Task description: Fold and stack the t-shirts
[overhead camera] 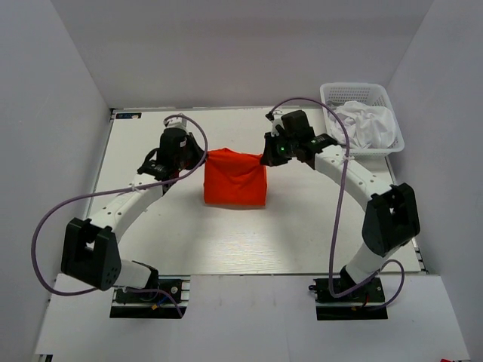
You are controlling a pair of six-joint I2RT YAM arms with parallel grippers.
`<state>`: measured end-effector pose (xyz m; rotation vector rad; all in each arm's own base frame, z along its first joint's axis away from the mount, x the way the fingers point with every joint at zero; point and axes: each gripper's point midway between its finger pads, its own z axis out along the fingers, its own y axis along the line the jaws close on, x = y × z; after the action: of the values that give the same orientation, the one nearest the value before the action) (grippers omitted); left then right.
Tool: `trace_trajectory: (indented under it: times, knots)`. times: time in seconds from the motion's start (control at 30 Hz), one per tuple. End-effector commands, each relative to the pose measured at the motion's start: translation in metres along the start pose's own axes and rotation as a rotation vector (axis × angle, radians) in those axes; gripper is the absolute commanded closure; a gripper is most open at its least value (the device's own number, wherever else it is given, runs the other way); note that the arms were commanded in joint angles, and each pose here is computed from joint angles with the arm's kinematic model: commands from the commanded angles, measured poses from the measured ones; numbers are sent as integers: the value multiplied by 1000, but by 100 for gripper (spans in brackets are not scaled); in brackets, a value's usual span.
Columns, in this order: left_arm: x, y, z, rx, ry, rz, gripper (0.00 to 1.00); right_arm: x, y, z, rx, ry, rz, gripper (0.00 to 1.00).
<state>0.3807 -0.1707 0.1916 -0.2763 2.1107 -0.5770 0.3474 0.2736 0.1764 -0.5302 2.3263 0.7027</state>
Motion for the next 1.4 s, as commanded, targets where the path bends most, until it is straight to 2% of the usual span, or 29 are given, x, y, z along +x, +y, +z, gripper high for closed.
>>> trace_trajectory:
  times: [0.0, 0.33, 0.57, 0.7, 0.73, 0.77, 0.8, 0.83, 0.9, 0.97, 1.03, 1.07, 1.13, 1.2, 1.37]
  knots:
    - [-24, 4, 11, -41, -74, 20, 100, -25, -8, 6, 11, -50, 2, 100]
    - [-40, -1, 71, -70, -77, 63, 100, -44, -47, 43, 71, -47, 69, 100]
    - [-23, 21, 118, -147, -10, 65, 100, -40, -81, 77, 129, -30, 129, 100]
    - [-21, 25, 138, -157, -24, 56, 100, -41, -99, 101, 141, -51, 162, 99]
    - [-25, 23, 142, -147, -38, 55, 90, -41, -107, 110, 147, -55, 173, 86]
    - [-23, 21, 149, -131, -38, 54, 72, -41, -110, 113, 151, -56, 182, 64]
    - [-27, 16, 152, -114, -41, 64, 34, -49, -111, 112, 152, -74, 186, 10]
    - [-33, 12, 152, -107, -52, 63, 17, -56, -114, 113, 156, -91, 185, 10]
    - [-35, 12, 154, -116, -55, 63, 0, -62, -113, 111, 167, -108, 179, 10]
    - [-45, 5, 147, -104, -73, 62, 0, -72, -104, 99, 154, -144, 153, 10]
    - [-48, 1, 136, -88, -78, 61, 0, -61, -96, 92, 125, -141, 153, 10]
    - [-37, 0, 132, -86, -58, 68, 0, -70, -87, 82, 101, -180, 141, 10]
    - [-28, -11, 120, -24, -43, 72, 0, -54, -72, 76, 24, -173, 139, 10]
    - [-22, -29, 115, 85, -25, 63, 0, -58, -54, 62, -47, -214, 110, 10]
    - [-9, -33, 125, 144, -8, 56, 0, -49, -28, 71, -240, -206, 102, 10]
